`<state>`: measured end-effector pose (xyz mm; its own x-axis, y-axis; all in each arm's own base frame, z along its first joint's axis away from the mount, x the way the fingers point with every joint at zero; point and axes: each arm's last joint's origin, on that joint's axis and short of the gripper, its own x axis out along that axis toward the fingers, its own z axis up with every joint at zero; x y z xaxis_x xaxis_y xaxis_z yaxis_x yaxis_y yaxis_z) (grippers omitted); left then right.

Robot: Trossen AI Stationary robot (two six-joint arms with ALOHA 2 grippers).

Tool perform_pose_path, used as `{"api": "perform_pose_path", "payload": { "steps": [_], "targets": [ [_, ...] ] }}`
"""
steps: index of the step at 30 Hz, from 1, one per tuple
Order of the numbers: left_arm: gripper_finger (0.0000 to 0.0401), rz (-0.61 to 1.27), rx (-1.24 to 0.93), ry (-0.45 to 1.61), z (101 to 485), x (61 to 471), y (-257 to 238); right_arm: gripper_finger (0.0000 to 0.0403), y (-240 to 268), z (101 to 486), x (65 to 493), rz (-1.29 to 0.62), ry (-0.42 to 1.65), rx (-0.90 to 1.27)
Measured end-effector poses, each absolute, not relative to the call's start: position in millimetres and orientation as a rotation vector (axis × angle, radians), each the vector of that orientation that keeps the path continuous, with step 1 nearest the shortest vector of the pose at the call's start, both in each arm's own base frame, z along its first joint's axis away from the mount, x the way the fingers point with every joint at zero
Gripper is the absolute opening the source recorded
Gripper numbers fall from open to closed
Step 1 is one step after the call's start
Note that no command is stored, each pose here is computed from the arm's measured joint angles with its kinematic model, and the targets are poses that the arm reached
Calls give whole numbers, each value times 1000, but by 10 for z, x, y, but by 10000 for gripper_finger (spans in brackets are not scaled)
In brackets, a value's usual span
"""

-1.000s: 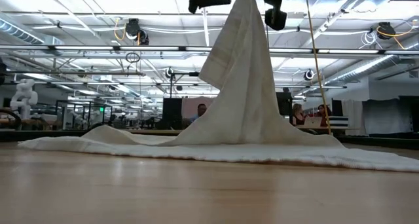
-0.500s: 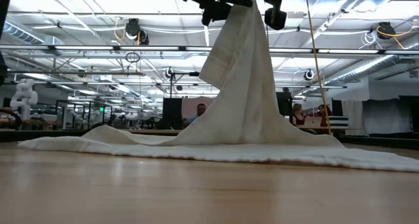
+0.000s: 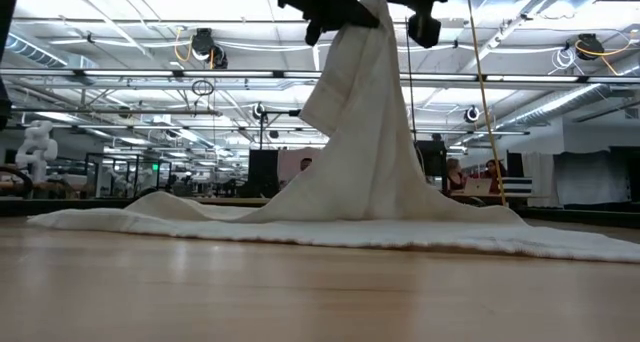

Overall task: Roll towel into tight, uniform cylinder
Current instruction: Roll the white towel

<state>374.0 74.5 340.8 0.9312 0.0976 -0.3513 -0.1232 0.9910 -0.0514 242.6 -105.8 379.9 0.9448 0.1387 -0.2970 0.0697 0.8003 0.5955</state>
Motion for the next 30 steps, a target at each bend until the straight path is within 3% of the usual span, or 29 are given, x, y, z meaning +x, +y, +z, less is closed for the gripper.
{"api": "perform_pose_path", "payload": {
  "steps": [7, 13, 22, 30],
  "targets": [
    [7, 74, -68, 367, 3397, 3734, 748, 152, -981, 3904, 2068, -55, 368, 550],
    [12, 11, 10, 322, 3440, 3750, 735, 168, -859, 3869, 2120, -49, 412, 482],
    [17, -13, 18, 314, 3449, 3742, 753, 158, -800, 3775, 2381, -41, 423, 437],
    [19, -13, 17, 317, 3446, 3742, 752, 63, -810, 3754, 2413, -57, 427, 428]
  ]
}}
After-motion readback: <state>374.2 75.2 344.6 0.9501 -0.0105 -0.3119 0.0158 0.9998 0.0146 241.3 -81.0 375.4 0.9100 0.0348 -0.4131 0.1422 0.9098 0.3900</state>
